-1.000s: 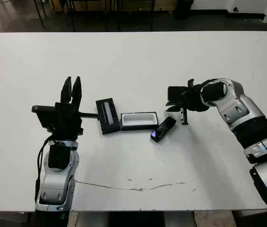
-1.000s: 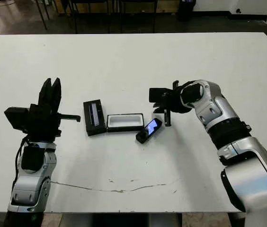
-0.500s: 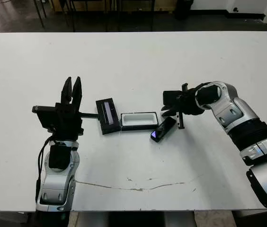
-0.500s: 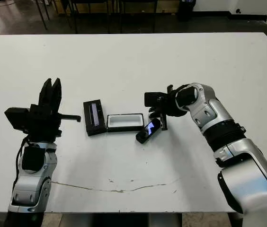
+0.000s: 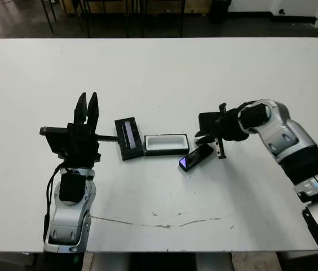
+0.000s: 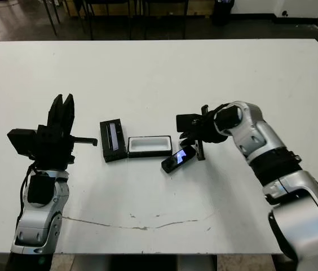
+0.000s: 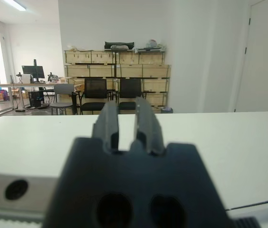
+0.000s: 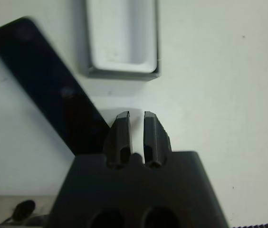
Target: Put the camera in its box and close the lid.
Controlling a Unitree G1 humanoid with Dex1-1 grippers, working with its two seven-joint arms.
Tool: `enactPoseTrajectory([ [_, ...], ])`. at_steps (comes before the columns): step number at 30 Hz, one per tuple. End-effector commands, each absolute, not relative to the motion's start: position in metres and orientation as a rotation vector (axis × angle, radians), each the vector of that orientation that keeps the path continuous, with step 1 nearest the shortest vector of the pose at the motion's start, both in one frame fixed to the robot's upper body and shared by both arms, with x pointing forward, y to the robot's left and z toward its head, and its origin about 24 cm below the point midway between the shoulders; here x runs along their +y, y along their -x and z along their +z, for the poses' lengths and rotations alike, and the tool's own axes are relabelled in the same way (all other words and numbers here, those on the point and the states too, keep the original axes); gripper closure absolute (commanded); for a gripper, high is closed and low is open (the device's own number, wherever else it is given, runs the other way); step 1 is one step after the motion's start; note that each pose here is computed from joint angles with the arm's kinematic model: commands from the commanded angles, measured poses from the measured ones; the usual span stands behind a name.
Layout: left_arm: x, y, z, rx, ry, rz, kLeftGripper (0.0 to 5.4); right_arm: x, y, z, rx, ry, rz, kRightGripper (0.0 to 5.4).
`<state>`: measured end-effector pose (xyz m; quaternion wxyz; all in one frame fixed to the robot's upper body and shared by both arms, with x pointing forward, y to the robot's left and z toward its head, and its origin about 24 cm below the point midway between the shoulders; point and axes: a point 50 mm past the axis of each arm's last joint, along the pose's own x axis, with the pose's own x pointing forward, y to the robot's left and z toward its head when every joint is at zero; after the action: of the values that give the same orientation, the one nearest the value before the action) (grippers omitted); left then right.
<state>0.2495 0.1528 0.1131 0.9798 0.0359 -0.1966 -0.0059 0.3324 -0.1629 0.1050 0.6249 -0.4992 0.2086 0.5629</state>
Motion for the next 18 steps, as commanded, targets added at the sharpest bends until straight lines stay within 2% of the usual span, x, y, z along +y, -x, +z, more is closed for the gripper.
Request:
enactPoseTrajectory([
  [1,0.155,-0.248,0.106,-0.355,-0.078,-0.007,5.38,-0.175,-0.320,0.096,0.529,1.127,1.333,5.40],
  [10,0.155,-0.248,0.107,-0.357,-0.080,-0.011,5.38,-0.194,-0.299,0.088,0.615,1.059,1.361,5.40],
  [18,0.155,-0.249,0.107,-0.350,-0.075,-0.014,5.38,-0.199,-0.285,0.091,0.579,0.998,1.377,5.40],
])
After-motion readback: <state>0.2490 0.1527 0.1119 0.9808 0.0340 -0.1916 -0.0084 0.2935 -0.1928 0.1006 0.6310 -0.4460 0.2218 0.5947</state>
